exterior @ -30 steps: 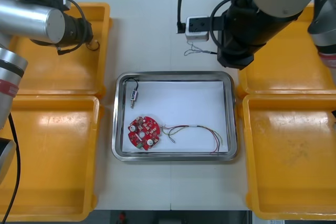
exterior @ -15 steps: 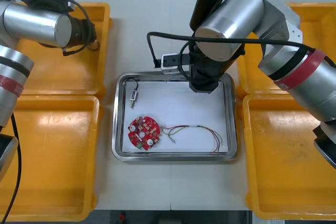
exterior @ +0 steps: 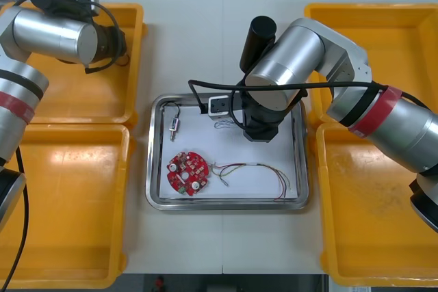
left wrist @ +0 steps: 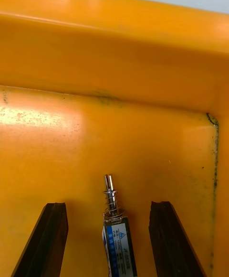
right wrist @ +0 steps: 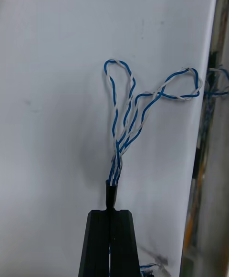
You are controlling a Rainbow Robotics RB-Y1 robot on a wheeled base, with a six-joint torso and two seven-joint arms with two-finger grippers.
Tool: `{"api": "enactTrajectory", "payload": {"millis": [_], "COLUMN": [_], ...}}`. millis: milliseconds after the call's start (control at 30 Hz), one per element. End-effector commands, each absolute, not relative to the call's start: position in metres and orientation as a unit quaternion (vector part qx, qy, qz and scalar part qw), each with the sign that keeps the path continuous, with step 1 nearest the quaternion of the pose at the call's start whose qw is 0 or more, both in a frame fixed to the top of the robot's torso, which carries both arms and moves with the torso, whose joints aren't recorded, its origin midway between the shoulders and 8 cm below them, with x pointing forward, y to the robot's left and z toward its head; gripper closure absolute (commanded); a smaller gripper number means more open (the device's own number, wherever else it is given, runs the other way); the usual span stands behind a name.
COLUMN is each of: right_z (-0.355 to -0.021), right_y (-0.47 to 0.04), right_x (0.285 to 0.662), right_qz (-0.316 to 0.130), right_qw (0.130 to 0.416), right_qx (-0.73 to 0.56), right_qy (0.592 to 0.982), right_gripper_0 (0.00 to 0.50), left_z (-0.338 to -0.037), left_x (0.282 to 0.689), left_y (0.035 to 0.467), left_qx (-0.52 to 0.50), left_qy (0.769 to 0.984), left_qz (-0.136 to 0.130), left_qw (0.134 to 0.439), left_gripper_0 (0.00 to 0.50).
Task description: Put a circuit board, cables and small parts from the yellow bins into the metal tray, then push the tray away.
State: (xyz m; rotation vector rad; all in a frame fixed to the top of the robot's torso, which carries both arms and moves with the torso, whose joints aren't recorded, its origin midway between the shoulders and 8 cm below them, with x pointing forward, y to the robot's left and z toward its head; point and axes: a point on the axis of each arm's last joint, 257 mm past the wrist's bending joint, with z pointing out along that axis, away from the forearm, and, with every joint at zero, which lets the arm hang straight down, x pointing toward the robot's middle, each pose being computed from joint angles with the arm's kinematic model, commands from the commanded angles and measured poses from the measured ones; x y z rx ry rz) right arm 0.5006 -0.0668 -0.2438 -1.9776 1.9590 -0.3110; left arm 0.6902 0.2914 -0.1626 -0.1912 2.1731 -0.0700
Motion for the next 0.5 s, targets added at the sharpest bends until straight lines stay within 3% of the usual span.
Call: {"api": "enactTrajectory", "payload": {"millis": [33,100,133,167,200,267,300,333,367,400,467,500], "right_z": [-0.254,-0.255,-0.256,-0.256,-0.256,-0.255,-0.254,-0.253,-0.25,-0.246,-0.238,-0.233], "right_y": [-0.058,-0.059,-0.06,-0.06,-0.06,-0.06,-0.06,-0.06,-0.06,-0.061,-0.063,-0.065], "right_x": [0.491,0.491,0.491,0.491,0.49,0.491,0.491,0.491,0.491,0.492,0.49,0.489], "right_qz": [-0.103,-0.104,-0.104,-0.104,-0.104,-0.105,-0.108,-0.11,-0.115,-0.122,-0.131,-0.136], "right_qw": [0.166,0.165,0.165,0.165,0.164,0.164,0.165,0.167,0.168,0.169,0.168,0.167], "right_qx": [-0.7,-0.699,-0.699,-0.698,-0.698,-0.697,-0.698,-0.698,-0.699,-0.699,-0.7,-0.699], "right_qy": [0.687,0.688,0.688,0.69,0.69,0.69,0.688,0.687,0.685,0.684,0.682,0.682], "right_gripper_0": [0.5,0.5,0.5,0.5,0.5,0.475,0.423,0.348,0.201,0.084,0.0,0.0], "left_z": [-0.133,-0.134,-0.135,-0.135,-0.136,-0.137,-0.137,-0.138,-0.139,-0.139,-0.137,-0.135], "left_x": [0.705,0.704,0.704,0.704,0.704,0.704,0.704,0.703,0.703,0.702,0.7,0.7], "left_y": [0.279,0.278,0.28,0.28,0.28,0.28,0.28,0.28,0.279,0.281,0.282,0.284], "left_qx": [-0.013,-0.012,-0.012,-0.011,-0.012,-0.013,-0.013,-0.013,-0.015,-0.017,-0.02,-0.023], "left_qy": [0.872,0.872,0.873,0.873,0.873,0.874,0.874,0.875,0.876,0.878,0.881,0.883], "left_qz": [0.003,0.003,0.004,0.005,0.005,0.004,0.003,0.003,0.001,0.001,0.001,0.002], "left_qw": [0.49,0.489,0.488,0.488,0.487,0.486,0.485,0.485,0.482,0.479,0.472,0.468], "left_gripper_0": [0.0,0.012,0.079,0.316,0.493,0.5,0.5,0.499,0.5,0.5,0.5,0.5]}}
